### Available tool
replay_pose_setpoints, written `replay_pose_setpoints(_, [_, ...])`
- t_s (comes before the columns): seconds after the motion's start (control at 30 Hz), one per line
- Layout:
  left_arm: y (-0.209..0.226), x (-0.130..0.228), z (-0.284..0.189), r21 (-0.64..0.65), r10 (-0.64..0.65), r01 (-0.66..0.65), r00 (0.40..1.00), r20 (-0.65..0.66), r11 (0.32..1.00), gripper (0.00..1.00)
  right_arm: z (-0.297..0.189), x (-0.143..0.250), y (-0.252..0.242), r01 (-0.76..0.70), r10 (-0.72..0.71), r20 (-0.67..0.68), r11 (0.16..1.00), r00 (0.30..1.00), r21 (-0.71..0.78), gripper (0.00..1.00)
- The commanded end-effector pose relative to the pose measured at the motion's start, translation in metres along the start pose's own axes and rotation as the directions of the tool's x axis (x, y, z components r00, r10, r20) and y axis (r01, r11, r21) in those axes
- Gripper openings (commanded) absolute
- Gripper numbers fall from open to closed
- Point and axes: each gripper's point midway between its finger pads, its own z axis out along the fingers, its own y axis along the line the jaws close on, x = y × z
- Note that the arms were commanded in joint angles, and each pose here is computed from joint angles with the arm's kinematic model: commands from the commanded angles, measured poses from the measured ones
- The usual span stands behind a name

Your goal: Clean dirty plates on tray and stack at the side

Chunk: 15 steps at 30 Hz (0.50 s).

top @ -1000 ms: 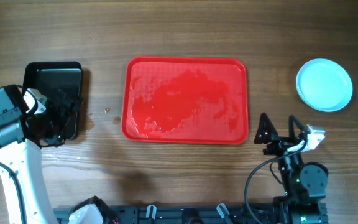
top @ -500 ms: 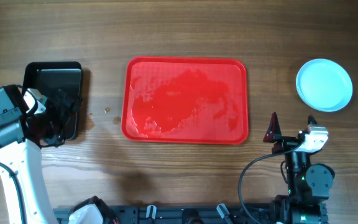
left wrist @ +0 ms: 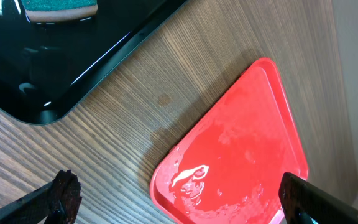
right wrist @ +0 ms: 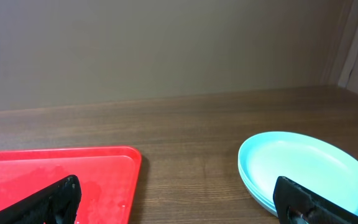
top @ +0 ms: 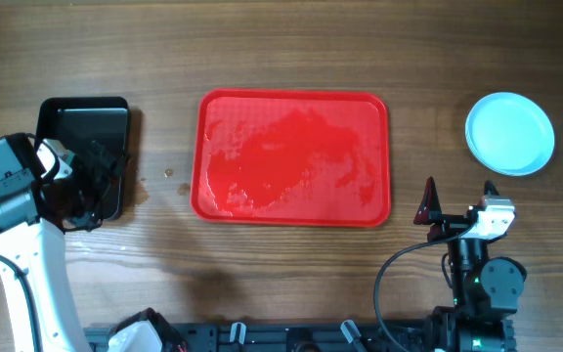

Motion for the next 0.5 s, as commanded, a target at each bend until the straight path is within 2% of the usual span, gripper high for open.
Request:
replay_pose_setpoints(0.0, [-0.0026, 0.0009, -0.0021, 0.015, 0.009, -0.009, 1.0, 0.003, 1.0, 1.0, -0.0008, -0.0023, 0.0027, -0.007, 0.007, 0.016, 1.0, 1.0, -0.018, 1.0])
replay_pose_setpoints(0.47, [-0.0026, 0.0009, -0.0021, 0.015, 0.009, -0.009, 1.0, 0.003, 1.0, 1.0, -0.0007, -0.002, 0.0026, -0.007, 0.007, 0.015, 1.0, 1.0, -0.018, 1.0])
